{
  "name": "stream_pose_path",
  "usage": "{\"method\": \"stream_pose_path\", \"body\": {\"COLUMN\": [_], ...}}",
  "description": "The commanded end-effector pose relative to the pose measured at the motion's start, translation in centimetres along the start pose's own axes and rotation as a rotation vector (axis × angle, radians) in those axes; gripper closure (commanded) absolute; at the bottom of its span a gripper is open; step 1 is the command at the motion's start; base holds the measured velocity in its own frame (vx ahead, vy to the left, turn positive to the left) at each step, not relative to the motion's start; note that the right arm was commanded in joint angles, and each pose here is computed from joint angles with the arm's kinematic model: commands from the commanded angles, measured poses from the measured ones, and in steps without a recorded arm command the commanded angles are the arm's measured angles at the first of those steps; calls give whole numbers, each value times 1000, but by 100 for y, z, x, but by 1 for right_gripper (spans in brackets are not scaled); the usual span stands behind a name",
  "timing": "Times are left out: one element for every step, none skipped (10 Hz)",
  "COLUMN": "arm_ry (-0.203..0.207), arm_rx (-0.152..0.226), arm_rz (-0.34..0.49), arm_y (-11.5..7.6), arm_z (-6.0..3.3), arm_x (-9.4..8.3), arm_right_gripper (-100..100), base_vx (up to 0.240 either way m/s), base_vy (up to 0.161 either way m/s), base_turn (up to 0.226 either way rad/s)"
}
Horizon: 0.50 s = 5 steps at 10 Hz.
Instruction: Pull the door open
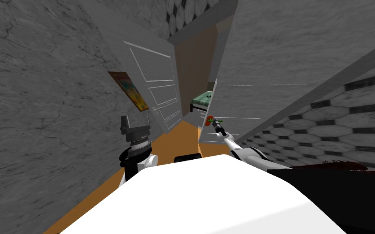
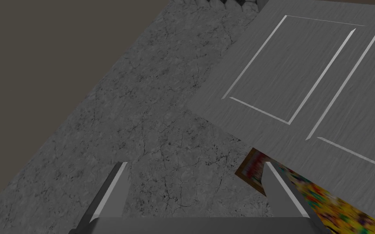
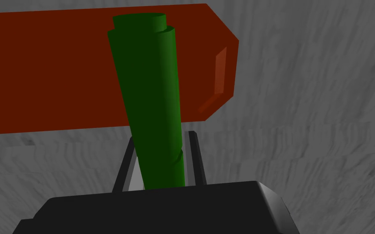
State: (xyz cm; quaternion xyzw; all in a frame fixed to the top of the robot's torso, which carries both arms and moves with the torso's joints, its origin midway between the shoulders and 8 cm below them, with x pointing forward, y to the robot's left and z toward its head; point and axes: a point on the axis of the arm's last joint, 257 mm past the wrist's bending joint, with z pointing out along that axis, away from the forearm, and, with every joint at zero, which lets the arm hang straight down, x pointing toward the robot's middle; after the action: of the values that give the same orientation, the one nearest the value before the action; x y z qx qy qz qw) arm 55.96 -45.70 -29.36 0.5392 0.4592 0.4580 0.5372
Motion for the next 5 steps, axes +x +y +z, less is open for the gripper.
{"method": "stream_pose_path", "body": {"arm_ry": [24,39,53,64,75], "arm_rx": [-3,-3,-3,-3,-3], "arm_rz": [-1,-1,-1,-1,-1], "arm_y": [9,10,10,10,10], "arm_z": [7,10,12,14,14], "arm_x": [91,152,207,253,299], "arm_right_gripper": [100,100,100,100,100], "base_vx": [-218,-223,-209,-199,-198], "base_vy": [-108,-86,-83,-57,-45], "base_turn": [83,72,57,46,38]}}
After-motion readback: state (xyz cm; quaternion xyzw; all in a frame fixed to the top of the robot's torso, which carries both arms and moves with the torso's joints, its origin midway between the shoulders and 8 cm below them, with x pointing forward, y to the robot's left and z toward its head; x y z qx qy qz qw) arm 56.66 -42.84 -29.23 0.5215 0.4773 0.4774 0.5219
